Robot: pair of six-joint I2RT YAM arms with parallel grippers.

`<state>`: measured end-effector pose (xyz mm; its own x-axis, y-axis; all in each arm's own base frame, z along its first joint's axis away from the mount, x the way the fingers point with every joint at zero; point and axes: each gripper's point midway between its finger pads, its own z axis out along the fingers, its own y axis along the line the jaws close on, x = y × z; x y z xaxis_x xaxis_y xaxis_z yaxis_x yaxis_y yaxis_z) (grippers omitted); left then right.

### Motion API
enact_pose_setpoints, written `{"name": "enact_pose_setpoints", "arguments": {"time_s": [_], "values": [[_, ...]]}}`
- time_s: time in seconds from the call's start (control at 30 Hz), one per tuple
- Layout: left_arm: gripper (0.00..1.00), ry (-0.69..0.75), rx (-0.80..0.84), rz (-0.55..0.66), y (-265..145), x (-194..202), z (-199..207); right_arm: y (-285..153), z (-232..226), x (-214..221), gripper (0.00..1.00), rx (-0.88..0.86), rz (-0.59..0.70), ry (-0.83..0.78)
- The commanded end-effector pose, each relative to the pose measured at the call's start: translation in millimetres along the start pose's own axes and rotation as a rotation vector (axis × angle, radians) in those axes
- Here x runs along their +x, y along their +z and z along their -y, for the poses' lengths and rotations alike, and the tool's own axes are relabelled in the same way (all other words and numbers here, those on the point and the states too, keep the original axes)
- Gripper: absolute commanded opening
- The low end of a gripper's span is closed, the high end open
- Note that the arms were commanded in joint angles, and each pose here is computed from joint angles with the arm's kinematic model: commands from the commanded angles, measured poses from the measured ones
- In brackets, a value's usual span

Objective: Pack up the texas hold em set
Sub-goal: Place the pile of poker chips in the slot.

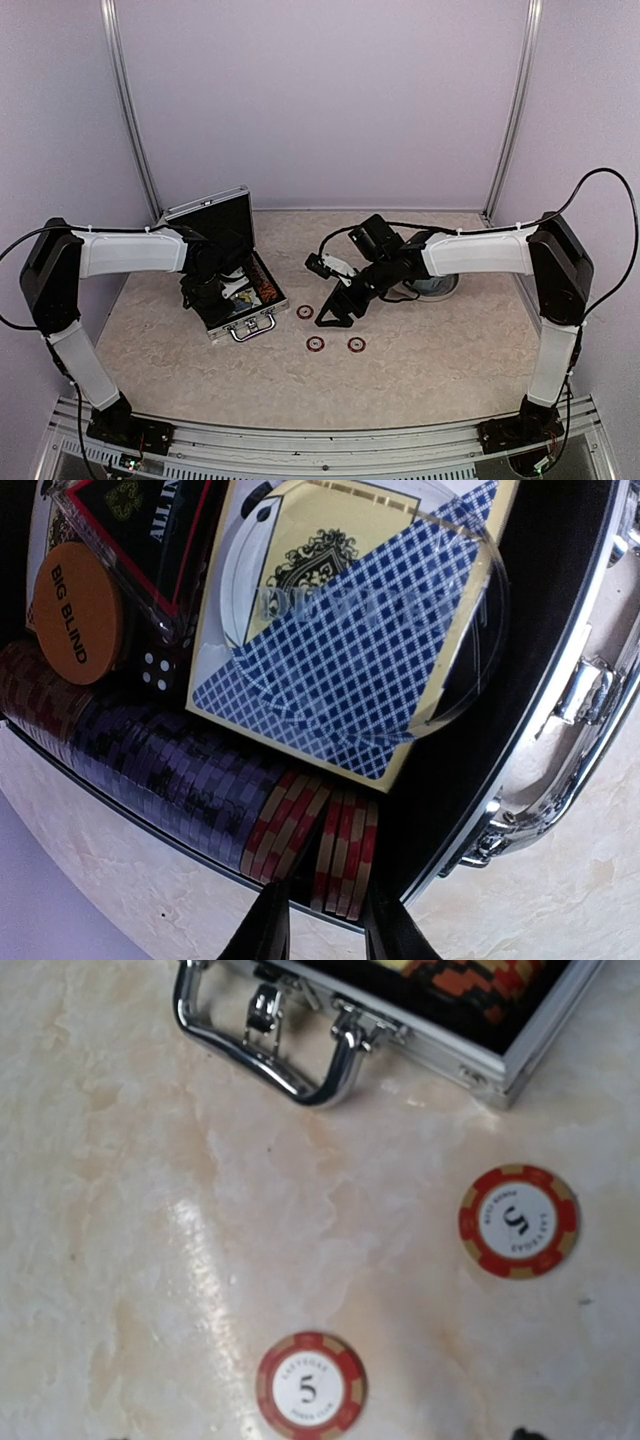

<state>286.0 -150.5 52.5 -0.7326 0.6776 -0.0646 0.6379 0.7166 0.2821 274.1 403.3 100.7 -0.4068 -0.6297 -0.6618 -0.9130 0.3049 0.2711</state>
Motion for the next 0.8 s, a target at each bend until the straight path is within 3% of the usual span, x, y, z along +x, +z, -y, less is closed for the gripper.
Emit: {"name": "enact_pose_setpoints", "arguments": {"time_s": [0.0,0.57,0.77], "values": [[0.27,-0.027,-0.04,0.02,-3,-3,-12,-3,4,-9,0.81,-0.004,0.013,-0.004],[0.27,-0.081,-0.079,0.038,-10,0,-28,0,3,-6,0.81,-0.01,0.008,-0.001],[0.33,-0.1,-0.093,0.041,-9,2,-33,0,3,-6,0.81,-0.015,0.007,0.0]]}}
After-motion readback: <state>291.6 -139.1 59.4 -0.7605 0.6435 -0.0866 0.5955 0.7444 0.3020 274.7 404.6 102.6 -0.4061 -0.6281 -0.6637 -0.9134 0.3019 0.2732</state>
